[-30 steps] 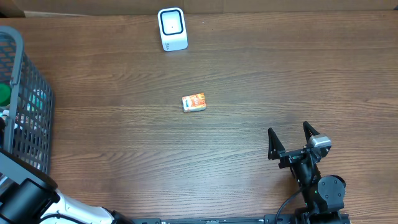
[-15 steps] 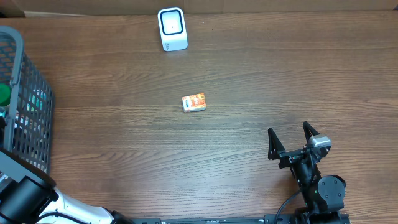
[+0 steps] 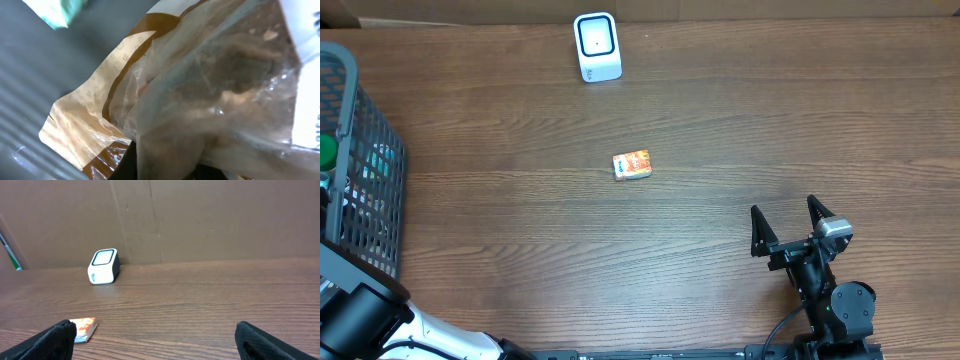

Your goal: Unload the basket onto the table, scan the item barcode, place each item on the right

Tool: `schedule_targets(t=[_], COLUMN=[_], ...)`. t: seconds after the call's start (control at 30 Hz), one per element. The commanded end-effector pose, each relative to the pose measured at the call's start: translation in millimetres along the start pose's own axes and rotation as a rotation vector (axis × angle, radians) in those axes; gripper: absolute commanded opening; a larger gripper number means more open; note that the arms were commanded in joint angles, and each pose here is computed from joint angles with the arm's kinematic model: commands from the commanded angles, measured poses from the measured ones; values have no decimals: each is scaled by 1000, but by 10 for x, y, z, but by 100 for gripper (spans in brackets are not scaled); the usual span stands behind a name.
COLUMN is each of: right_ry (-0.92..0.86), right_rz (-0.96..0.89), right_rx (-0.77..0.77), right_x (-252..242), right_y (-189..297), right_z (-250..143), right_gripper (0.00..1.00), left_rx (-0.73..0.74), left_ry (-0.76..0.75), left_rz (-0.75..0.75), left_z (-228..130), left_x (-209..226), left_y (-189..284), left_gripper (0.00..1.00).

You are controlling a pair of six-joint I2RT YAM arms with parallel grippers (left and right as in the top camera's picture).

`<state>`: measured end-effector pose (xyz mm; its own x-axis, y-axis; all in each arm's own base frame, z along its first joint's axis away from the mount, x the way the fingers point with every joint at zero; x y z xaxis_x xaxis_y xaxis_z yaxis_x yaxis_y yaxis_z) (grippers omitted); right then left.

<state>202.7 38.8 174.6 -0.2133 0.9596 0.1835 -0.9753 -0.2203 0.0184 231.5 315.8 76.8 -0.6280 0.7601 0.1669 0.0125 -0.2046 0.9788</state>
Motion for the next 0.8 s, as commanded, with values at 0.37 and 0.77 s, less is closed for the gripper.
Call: schedule_targets(t=[0.37,0.77], right_ry=[-2,-2], right_rz=[-4,-4], right_rx=[-5,-5], right_x=[-13,-13], right_y=[0,0], right_z=[-19,-19], right_gripper=[100,100], left_rx=[-214,-628], left_ry=[239,401], left_rz=[-117,-523], left_z=[341,182], left_x=[16,-255], left_y=[1152,2966], left_gripper=[4,4])
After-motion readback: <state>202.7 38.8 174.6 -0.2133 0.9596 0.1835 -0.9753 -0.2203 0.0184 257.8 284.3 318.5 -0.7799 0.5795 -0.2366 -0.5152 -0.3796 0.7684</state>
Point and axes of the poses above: each gripper's point midway between its finger pads, its own y axis back along the fingers, its own x axis along the line the jaws close on, z = x × y, the point moved 4 cm from there along y, back along the fingers, and after that the axes turned 2 degrees about -y, right-handed, at the moved point
